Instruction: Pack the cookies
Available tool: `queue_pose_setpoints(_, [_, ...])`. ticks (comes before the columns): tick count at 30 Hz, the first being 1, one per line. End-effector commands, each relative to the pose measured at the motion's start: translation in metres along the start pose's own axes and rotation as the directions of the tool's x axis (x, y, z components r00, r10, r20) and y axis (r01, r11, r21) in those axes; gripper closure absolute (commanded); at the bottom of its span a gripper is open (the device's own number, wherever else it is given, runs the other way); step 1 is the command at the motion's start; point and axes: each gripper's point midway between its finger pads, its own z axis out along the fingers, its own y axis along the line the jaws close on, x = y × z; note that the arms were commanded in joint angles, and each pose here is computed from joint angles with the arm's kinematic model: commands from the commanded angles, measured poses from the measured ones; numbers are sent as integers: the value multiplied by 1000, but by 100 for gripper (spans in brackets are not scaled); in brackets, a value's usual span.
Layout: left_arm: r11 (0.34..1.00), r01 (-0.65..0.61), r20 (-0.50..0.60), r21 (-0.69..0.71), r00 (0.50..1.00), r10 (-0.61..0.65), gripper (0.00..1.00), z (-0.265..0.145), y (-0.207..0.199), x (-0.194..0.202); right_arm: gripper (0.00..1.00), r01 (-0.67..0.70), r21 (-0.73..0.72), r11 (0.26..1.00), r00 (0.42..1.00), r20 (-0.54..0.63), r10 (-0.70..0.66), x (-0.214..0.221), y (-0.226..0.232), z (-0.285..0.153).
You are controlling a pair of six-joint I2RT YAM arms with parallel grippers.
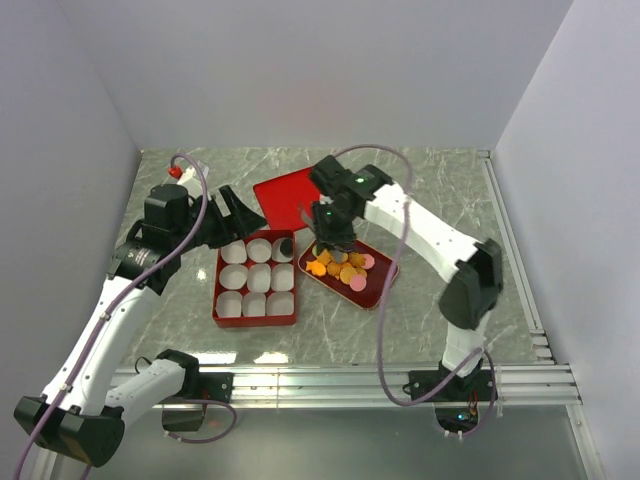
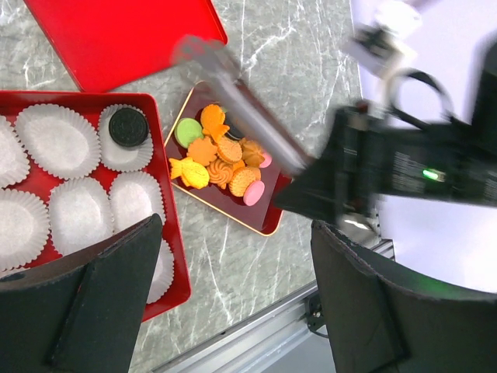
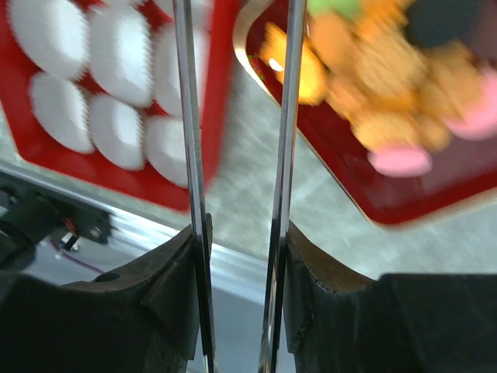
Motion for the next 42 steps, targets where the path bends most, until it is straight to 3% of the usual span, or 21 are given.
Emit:
queue_pose_setpoints(1, [1000,-20,18,4,1000,20,16,1,0,-4,55,-20,14,1000,993,114,19,3,-24,-45])
queue_pose_setpoints(5, [1000,-16,14,5,1000,15,17,5,1,-3,54,-65,61,996,994,93,59,34,-58,-43])
queue_pose_setpoints(16, [1000,-6,-4,18,1000,6,17,10,0,0,52,-110,105,988,994,17,109,67,-88,-25])
queue_pose_setpoints(33, [1000,-12,-2,8,1000,12,17,9,3,2,51,-83,134,987,988,-122,99,80,-93,5])
queue_pose_setpoints(42, [1000,-15,-5,-2,1000,14,17,12,6,2,50,-90,141,986,987,-121,107,80,-93,-3])
